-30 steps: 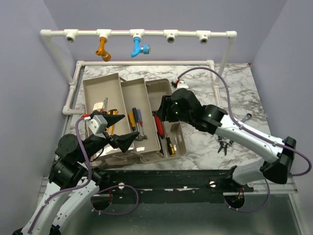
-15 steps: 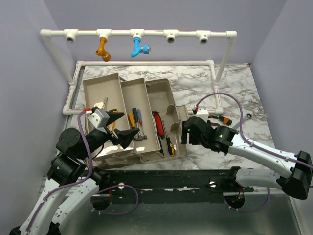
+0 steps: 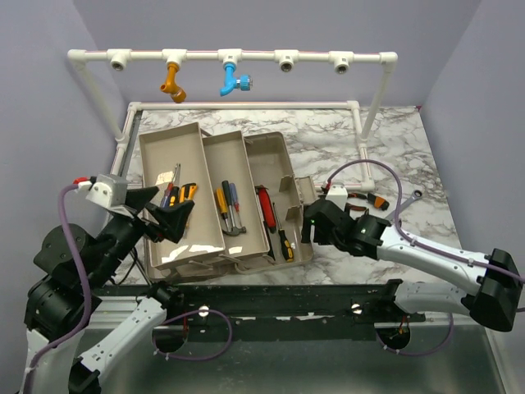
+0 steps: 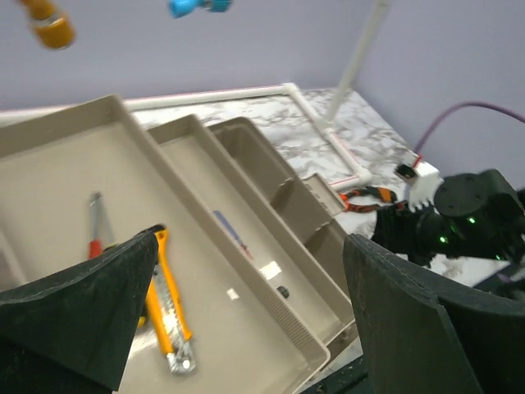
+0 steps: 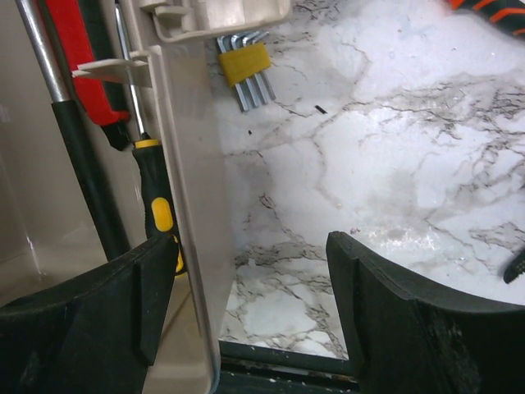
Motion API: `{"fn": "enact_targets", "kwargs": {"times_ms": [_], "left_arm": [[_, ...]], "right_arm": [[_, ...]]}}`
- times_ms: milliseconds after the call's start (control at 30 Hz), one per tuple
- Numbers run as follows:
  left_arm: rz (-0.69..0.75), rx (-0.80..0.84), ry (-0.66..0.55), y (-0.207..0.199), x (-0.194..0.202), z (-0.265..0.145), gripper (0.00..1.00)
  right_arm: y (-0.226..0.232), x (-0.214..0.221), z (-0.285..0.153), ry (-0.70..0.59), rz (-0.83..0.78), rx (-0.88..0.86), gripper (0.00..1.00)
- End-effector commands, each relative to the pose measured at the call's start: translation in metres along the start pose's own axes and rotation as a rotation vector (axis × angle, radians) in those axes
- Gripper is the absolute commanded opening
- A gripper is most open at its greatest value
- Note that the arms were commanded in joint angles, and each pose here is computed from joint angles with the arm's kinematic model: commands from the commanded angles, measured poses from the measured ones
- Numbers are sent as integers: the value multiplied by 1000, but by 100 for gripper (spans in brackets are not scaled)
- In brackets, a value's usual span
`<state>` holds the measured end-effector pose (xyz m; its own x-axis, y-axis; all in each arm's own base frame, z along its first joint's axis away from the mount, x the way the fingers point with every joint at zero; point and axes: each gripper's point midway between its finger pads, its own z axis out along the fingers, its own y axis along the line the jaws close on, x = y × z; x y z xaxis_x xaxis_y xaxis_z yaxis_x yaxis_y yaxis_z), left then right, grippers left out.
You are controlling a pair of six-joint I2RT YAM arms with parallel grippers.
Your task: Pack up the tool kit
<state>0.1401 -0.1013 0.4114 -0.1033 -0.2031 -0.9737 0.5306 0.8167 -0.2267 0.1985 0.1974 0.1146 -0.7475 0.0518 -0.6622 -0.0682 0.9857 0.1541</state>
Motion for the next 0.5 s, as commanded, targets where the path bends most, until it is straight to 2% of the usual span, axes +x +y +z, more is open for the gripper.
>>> {"fn": "enact_targets", "kwargs": {"times_ms": [0, 100, 267, 333, 467], "left_arm": [[-97, -426, 95, 66, 16, -27, 99], [-126, -504, 94, 77, 18, -35, 98], [-135, -546, 95, 83, 22, -40, 98], [-130, -555, 77, 85, 19, -45, 98], [-109, -618, 42, 95, 11, -61, 99]], "right_arm": [[15, -12, 11, -43, 6, -21, 78], [20, -15, 22, -45, 0, -8, 74], [25, -12, 41, -31, 18, 0, 53], [23, -10, 45, -23, 31, 1, 41], [1, -12, 46, -23, 66, 50, 6]]}}
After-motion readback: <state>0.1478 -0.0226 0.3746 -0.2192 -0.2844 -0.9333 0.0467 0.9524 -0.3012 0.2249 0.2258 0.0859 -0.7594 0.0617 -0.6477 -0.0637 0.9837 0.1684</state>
